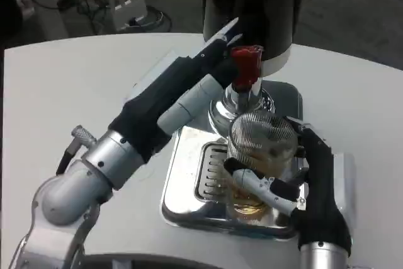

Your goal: Grasp the cup under the faucet to collect the drink, then remove the cup.

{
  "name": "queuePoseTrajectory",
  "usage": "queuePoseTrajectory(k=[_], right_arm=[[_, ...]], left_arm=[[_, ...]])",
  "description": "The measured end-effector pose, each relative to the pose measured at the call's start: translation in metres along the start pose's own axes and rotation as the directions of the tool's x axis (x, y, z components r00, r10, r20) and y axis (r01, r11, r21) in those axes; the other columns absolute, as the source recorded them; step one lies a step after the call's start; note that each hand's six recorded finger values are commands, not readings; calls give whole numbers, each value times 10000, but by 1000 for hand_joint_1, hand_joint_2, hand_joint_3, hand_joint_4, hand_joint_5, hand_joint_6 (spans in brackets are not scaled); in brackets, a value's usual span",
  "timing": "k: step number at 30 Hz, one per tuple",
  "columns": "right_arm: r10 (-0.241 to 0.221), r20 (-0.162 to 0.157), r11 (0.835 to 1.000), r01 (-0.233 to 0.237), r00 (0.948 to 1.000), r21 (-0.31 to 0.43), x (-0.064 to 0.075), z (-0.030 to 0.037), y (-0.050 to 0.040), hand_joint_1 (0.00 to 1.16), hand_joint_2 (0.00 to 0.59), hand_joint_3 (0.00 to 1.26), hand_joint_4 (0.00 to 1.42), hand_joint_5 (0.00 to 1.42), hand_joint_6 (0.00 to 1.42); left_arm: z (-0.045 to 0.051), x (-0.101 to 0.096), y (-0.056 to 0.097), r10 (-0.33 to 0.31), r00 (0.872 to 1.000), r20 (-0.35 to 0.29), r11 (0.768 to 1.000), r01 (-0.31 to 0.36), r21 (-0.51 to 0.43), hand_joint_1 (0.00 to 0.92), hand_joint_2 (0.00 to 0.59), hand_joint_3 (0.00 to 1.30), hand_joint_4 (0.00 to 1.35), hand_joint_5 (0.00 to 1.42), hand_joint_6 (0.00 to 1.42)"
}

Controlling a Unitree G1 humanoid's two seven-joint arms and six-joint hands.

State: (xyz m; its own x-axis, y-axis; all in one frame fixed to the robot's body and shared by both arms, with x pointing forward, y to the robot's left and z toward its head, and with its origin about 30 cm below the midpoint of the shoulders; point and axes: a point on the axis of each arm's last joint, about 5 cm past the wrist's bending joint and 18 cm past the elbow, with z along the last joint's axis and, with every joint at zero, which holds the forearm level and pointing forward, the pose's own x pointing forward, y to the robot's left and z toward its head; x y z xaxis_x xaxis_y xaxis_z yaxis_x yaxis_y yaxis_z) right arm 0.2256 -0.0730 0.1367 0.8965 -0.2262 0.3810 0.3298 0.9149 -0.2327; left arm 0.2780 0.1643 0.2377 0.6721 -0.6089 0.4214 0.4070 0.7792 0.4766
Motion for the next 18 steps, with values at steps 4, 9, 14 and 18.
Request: queuePoseTrajectory(k=[4, 9, 14, 18], right_arm=[[314, -135, 9995, -314, 9994, 72, -127, -9, -4, 899, 137, 835, 971, 1175, 1283], [418, -82, 9990, -417, 9991, 142, -188, 5, -19, 897, 137, 836, 971, 1176, 1286], [789, -143, 9965, -785, 9968, 277, -330, 23, -49, 896, 133, 838, 971, 1176, 1290], [1080, -202, 9933, -1071, 9939, 426, -420, 47, -93, 895, 130, 844, 971, 1187, 1293]], left_arm=[[0, -261, -74, 706, 9963, -499, 9968, -724, -347, 0, 50, 0, 0, 0, 0], [109, -464, -104, 1410, 9893, -368, 9893, -1422, -337, 0, 50, 0, 0, 0, 0], [186, -633, -150, 1498, 9874, -513, 9884, -1482, 329, 0, 49, 0, 0, 0, 0], [196, -810, -209, 1518, 9854, -773, 9801, -1399, 1405, 0, 49, 0, 0, 0, 0]])
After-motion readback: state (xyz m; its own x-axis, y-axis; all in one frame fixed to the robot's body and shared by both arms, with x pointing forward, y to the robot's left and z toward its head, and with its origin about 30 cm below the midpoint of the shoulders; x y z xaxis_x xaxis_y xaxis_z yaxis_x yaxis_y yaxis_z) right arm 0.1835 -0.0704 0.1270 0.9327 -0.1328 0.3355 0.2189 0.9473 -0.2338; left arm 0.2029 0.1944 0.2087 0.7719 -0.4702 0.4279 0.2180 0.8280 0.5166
